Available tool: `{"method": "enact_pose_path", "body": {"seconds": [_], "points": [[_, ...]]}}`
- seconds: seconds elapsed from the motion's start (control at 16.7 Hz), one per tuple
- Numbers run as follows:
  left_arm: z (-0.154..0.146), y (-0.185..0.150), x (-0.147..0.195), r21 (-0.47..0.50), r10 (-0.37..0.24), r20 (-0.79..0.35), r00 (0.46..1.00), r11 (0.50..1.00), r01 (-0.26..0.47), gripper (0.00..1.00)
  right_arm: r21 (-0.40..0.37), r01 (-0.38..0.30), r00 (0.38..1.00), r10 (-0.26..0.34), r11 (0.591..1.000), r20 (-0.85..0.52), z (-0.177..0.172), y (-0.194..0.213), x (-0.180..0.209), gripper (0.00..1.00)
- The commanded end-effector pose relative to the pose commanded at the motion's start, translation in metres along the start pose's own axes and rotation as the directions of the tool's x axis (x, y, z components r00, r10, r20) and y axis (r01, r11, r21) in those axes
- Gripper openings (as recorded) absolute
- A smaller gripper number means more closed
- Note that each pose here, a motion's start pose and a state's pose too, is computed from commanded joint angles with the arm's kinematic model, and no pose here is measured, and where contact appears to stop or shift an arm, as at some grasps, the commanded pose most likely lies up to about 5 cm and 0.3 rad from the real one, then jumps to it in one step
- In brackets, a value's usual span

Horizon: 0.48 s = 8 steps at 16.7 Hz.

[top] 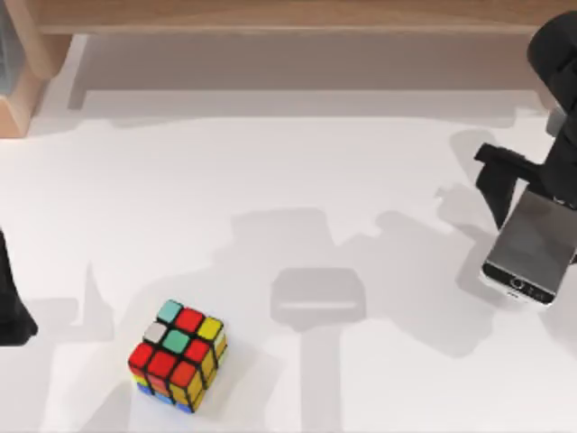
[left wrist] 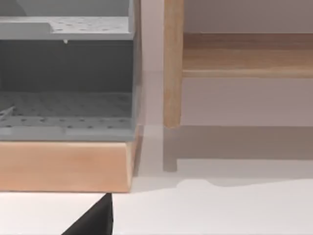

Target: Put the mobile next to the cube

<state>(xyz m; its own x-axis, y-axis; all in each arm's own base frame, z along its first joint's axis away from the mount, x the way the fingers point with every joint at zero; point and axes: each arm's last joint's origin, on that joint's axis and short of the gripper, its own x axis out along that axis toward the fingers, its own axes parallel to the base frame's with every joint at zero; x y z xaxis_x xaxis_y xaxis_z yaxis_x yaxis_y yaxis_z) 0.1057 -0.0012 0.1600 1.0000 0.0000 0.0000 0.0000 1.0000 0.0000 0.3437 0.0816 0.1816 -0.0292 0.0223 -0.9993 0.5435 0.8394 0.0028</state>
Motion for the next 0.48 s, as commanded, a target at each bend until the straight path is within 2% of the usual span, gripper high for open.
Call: {"method": "enact_pose_path", "body": {"seconds": [0.24,0.48], "points": [[0.0,0.0,0.0,0.0,0.0,0.0,1.0,1.0,0.0,1.0,-0.132,0.025,0.999,-0.029,0.991,-0.034,-0.05,0.047,0.004,0.0],[0.0,0.0,0.0,0.0,0.0,0.0,1.0,1.0,0.0,1.0,-0.283,0.037,0.998,-0.047,0.959,-0.03,-0.106,0.084,0.006,0.0]]}}
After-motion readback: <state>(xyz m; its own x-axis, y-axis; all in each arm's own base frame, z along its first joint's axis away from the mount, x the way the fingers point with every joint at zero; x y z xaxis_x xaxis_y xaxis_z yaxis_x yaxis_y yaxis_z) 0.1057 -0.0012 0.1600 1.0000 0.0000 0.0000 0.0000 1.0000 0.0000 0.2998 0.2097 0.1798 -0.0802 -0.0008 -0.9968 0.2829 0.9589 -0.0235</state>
